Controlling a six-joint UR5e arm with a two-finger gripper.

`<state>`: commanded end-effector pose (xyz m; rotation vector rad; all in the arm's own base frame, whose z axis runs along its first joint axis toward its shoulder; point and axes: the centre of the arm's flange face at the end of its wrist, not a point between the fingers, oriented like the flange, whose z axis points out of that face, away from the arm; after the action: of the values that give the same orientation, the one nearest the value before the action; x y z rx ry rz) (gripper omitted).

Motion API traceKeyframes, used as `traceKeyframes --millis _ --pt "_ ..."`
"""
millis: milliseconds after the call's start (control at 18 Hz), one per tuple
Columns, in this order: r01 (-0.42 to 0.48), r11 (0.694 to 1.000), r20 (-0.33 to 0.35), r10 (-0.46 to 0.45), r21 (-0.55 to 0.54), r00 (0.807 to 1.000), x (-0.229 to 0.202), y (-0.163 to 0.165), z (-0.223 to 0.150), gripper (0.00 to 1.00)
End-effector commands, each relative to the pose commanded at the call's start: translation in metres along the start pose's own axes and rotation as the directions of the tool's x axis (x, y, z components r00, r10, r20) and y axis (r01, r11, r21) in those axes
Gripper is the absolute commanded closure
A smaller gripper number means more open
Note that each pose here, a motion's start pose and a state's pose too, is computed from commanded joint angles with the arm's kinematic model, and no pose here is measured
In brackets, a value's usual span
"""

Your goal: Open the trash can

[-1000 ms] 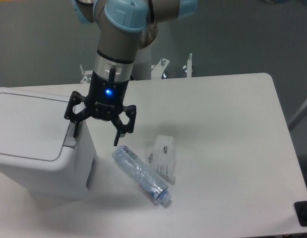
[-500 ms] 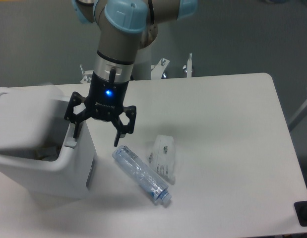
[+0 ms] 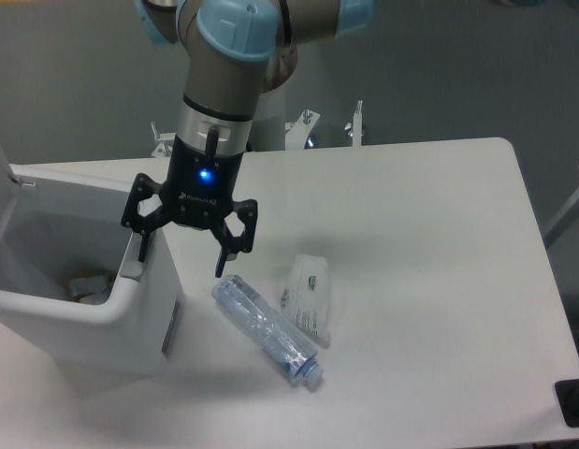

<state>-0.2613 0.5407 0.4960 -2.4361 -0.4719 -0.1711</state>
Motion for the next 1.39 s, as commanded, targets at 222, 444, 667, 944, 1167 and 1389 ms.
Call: traceKeyframes --millis 222,444,667,944,1167,1389 --pt "0.038 0.999 0.049 -0.039 0.034 0.998 -0.045 -0.011 -0.016 0.00" --pt "0.058 0.998 0.114 -0.057 -0.012 0.992 -0.124 0.006 0.001 0.00" --pt "0.000 0.994 0.222 0.025 -0.114 0.975 -0.185 0.032 0.014 0.00" --pt "-0.066 0.978 0.266 0.118 -0.197 0.957 -0.219 0.044 0.023 0.00" --pt "-0.234 0.929 0.242 0.307 -0.287 0.920 -0.254 0.060 0.018 0.00" --pt "-0.336 0.852 0.210 0.443 -0.402 0.871 -0.267 0.079 0.021 0.00"
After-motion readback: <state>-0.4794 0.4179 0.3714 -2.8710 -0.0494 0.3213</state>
